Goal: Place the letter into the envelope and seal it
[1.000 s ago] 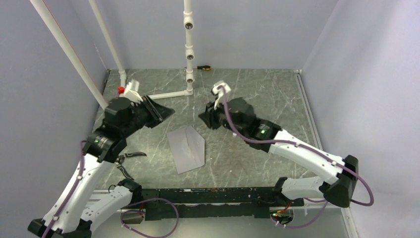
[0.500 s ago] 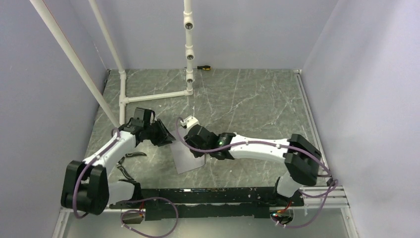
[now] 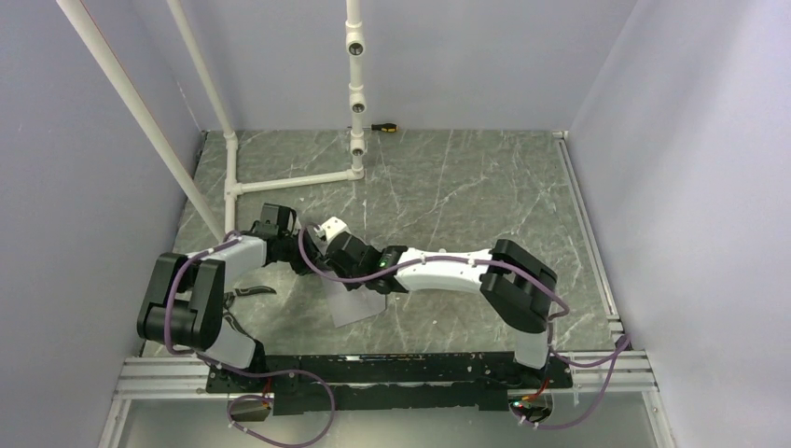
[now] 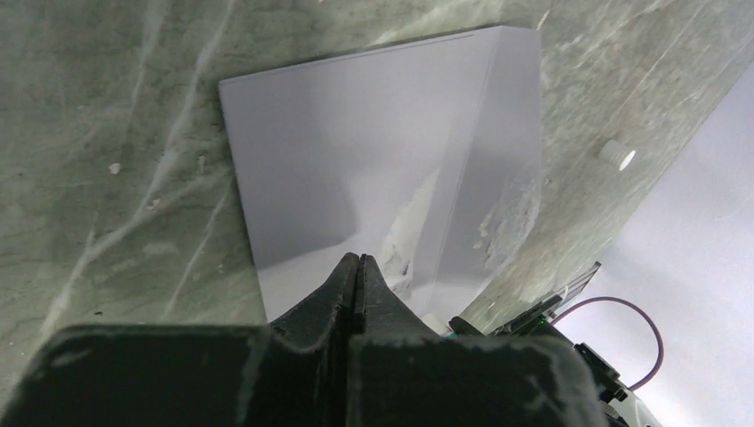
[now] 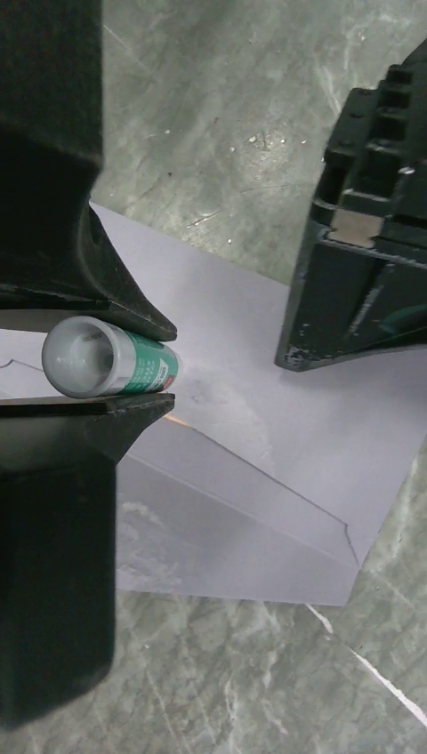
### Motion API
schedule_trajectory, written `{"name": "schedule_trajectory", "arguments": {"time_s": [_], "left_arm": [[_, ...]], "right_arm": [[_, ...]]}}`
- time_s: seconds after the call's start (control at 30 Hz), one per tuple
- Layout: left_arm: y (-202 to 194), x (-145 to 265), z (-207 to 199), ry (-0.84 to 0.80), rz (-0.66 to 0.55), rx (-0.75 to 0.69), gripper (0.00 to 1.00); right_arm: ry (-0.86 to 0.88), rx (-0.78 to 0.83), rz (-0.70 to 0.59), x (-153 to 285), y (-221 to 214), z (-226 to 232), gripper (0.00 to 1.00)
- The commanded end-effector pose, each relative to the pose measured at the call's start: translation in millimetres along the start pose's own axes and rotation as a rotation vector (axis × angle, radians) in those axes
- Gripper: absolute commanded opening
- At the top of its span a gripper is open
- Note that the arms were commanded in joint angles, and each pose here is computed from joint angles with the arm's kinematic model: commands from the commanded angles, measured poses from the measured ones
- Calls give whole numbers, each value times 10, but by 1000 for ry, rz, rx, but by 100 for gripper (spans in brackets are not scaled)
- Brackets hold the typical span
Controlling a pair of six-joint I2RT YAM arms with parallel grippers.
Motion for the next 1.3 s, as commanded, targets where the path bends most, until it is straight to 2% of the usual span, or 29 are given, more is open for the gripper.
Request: {"name": "schedule_trajectory", "arguments": {"time_s": [0.0, 0.3, 0.9, 1.1, 1.27], "left_arm": [[-94, -46, 110, 9, 31, -5, 3], [-293, -184, 298, 29, 99, 89, 3], [-436, -221, 434, 99, 143, 163, 3], [-484, -227, 495, 108, 164, 185, 2], [-516, -235, 556, 113, 178, 225, 2]], "right_arm": [[22, -5, -54, -60, 187, 76, 0], [25, 12, -41, -163, 88, -26, 0], [-18, 70, -32, -339, -184, -181, 0], [-42, 91, -100, -470, -136, -189, 0], [-38, 92, -105, -505, -160, -179, 0]]}}
Point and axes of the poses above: each gripper's point midway between its finger pads, its own x axis back along the fingers, its own z axis along the line the jaws close on, y = z × x, the point moved 8 cm from there along x, back along the fingers, and after that the axes turned 10 degrees about -x, right-handed, at the moved point
